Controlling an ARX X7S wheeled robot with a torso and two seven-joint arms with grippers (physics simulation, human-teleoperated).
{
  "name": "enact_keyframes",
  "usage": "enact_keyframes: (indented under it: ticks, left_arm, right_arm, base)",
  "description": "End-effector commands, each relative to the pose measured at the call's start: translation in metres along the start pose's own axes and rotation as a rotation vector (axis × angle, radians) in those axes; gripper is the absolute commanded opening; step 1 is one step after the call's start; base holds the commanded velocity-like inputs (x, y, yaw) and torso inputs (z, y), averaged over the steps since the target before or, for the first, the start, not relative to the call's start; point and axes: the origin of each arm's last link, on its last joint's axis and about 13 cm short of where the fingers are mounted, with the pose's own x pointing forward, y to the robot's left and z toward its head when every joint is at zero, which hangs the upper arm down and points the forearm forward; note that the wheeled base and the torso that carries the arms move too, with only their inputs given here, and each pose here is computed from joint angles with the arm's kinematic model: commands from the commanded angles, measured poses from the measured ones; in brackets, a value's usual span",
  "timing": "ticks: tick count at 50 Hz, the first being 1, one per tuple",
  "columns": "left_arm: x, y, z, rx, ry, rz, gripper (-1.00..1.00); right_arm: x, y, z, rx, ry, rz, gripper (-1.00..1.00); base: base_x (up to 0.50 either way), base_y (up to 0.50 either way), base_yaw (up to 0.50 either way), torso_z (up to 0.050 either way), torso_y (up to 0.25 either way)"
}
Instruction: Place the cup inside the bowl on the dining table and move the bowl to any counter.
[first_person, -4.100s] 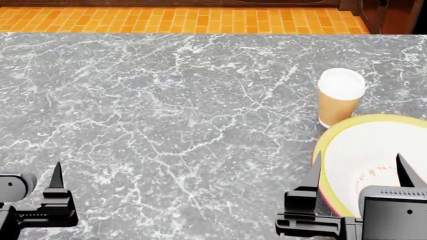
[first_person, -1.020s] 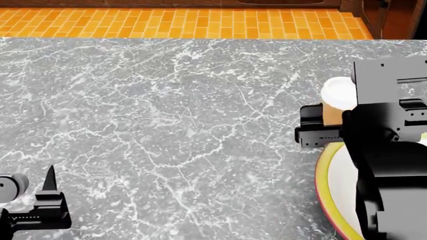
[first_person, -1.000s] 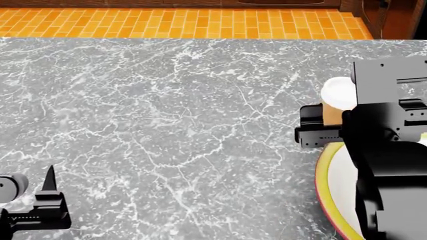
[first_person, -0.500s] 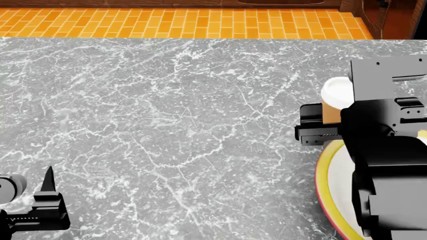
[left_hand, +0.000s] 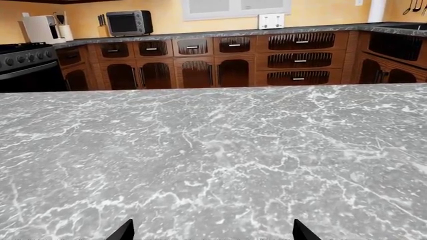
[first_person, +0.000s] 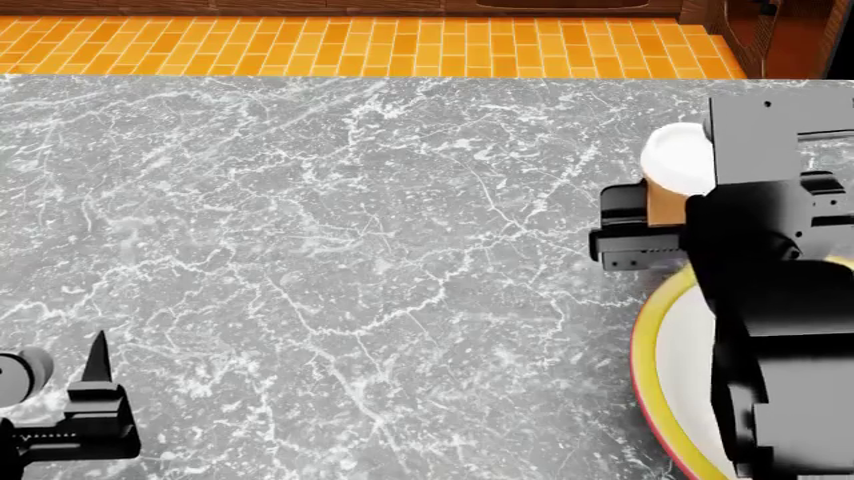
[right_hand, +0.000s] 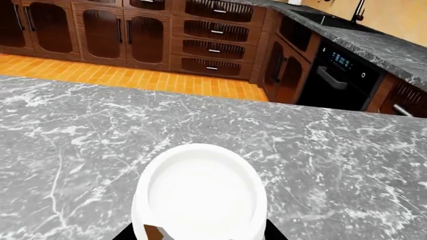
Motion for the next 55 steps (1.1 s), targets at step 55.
enact_keyframes:
  ticks: [55]
  left_arm:
    - [-0.002, -0.001, -0.002, -0.034, -0.007, -0.013, 1.0]
  right_arm:
    - [-0.154, -0.026, -0.049, 0.002, 0.123, -0.129, -1.0]
  base:
    - [0.0, 0.0, 0.0, 0.0, 0.0]
